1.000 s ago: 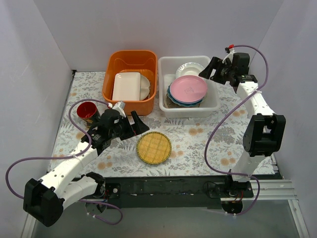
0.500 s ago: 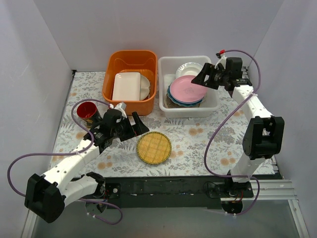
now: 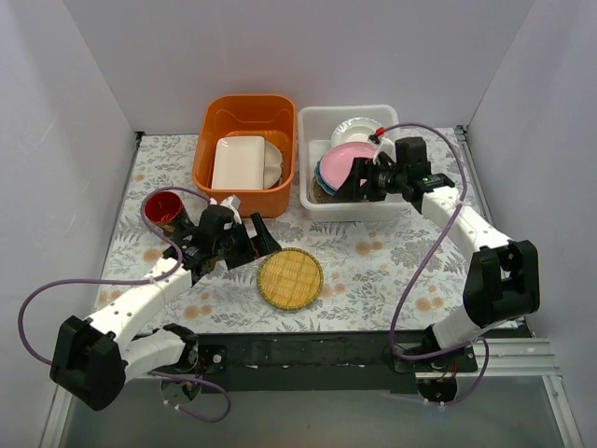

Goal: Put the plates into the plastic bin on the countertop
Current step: Pick up the plate at the center of the board.

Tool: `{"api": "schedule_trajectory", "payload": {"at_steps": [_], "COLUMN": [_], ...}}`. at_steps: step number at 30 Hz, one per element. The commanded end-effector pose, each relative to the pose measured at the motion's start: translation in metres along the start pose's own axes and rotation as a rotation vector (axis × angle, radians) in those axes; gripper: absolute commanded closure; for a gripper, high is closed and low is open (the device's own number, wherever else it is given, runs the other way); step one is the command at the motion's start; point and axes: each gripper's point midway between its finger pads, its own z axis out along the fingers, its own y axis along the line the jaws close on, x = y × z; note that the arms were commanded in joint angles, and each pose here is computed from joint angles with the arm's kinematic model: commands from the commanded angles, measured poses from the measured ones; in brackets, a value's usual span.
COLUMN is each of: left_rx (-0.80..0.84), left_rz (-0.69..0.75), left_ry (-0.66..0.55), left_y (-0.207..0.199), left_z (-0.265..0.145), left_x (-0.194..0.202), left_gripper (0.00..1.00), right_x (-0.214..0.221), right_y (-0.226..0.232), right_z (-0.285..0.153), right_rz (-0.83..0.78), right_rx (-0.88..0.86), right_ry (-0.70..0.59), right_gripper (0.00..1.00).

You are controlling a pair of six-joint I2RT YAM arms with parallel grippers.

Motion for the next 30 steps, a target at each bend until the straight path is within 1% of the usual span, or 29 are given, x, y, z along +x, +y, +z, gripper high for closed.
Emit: {"api": "schedule_trajectory", "payload": {"at_steps": [1, 6, 9, 14, 19, 20, 22, 24, 25, 27, 30], "left_rx": [-0.022, -0.024, -0.031, -0.035, -0.046, -0.047, -0.066, -0.079, -0.088, -0.108, -0.151], "left_rz": [-0.006, -0.001, -0.001, -0.003, -0.004, -0.006, -0.012, -0.019, -0.019, -0.030, -0.039], "left_ry": [0.006, 0.013, 0.021, 0.030, 0.030, 0.030, 0.035, 0.041, 0.045, 0.048, 0.054], "left_y": [0.004, 0.004, 0.006, 0.008, 0.011, 0.011, 0.016, 0.019, 0.021, 0.026, 0.036], "left_z": [0.001, 0.002, 0.004, 0.007, 0.007, 0.008, 0.009, 0.010, 0.011, 0.012, 0.013], "left_x": [0.001, 0.001, 0.003, 0.005, 0.006, 0.006, 0.007, 0.009, 0.010, 0.012, 0.016], "left_gripper": [0.02, 0.02, 0.02, 0.02, 0.02, 0.02, 0.02, 0.02, 0.02, 0.02, 0.02], "right_x": [0.039, 0.081, 0.096, 0.137, 0.161, 0.172, 0.177, 0.191, 0.190, 0.203, 0.212], "right_y": [0.008, 0.007, 0.009, 0.008, 0.016, 0.017, 0.020, 0.021, 0.022, 0.020, 0.018], "right_z": [-0.010, -0.020, -0.024, -0.021, -0.013, -0.011, -0.008, -0.006, -0.003, -0.002, 0.004], "right_rz": [-0.029, -0.049, -0.045, 0.001, 0.013, 0.022, 0.026, 0.077, 0.074, 0.114, 0.131], "right_rx": [-0.047, -0.062, -0.076, -0.109, -0.144, -0.148, -0.168, -0.184, -0.204, -0.201, -0.210], "right_ry": [0.065, 0.138, 0.164, 0.239, 0.284, 0.304, 0.302, 0.326, 0.309, 0.331, 0.327], "right_gripper": [0.16, 0.16, 0.16, 0.16, 0.16, 0.16, 0.16, 0.17, 0.17, 0.17, 0.18]}}
